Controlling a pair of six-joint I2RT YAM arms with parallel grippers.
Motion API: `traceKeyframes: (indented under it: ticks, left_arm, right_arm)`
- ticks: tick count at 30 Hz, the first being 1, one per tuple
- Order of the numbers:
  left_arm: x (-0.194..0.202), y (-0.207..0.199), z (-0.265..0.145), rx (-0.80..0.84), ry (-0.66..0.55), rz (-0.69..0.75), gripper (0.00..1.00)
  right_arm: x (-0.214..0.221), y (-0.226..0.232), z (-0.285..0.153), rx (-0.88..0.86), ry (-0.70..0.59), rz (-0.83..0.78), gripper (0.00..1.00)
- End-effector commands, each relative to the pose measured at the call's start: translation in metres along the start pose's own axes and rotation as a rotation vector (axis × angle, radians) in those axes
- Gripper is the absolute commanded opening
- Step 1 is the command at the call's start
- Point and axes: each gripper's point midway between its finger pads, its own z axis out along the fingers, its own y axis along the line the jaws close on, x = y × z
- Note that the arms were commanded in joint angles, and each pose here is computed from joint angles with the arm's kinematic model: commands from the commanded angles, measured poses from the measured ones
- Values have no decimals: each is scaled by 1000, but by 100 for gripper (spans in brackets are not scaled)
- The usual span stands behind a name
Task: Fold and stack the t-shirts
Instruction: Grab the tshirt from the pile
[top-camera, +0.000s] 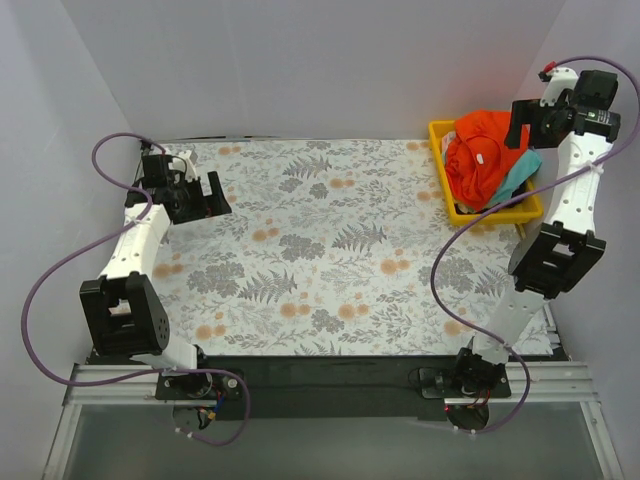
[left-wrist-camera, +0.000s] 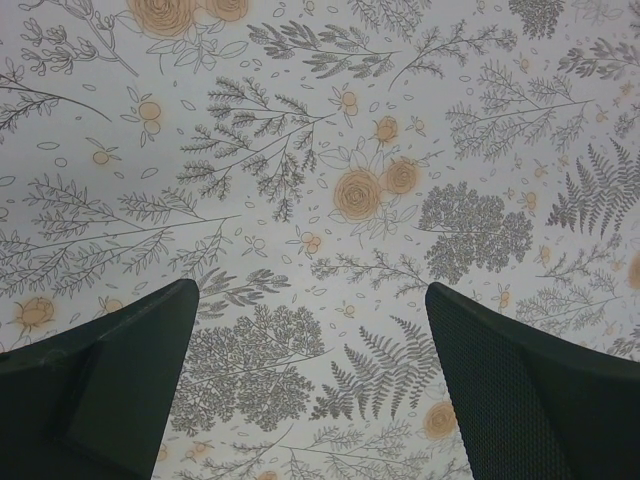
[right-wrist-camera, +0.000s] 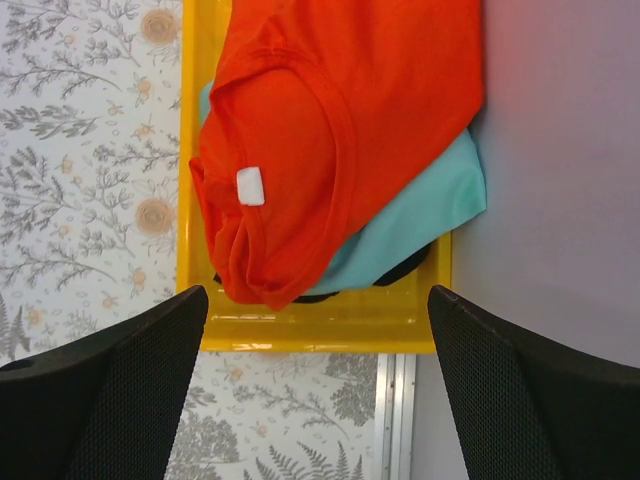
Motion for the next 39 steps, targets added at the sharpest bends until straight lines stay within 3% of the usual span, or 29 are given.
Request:
traceKeyframes:
  ticks: [1, 13, 32, 35, 36, 39]
  left_arm:
    - [-13, -9, -4, 37, -42, 22, 98]
    - [4, -2, 15, 38, 41, 7, 98]
    - [21, 0, 28, 61, 110, -11, 98]
    - [24, 1, 28, 58, 116, -15, 98]
    - [23, 1, 28, 56, 113, -12, 98]
    - [22, 1, 27, 53, 108, -12, 98]
  right_arm:
    - [-5, -7, 27, 21, 9, -25, 97]
    - [-38, 19, 106, 39, -98, -140, 97]
    - [-4, 26, 182, 114, -34, -206, 79]
    - [-2, 19, 182, 151, -22, -211, 54]
    - [-4, 19, 181, 153, -25, -210, 39]
    - [-26, 18, 158, 172, -74, -205, 11]
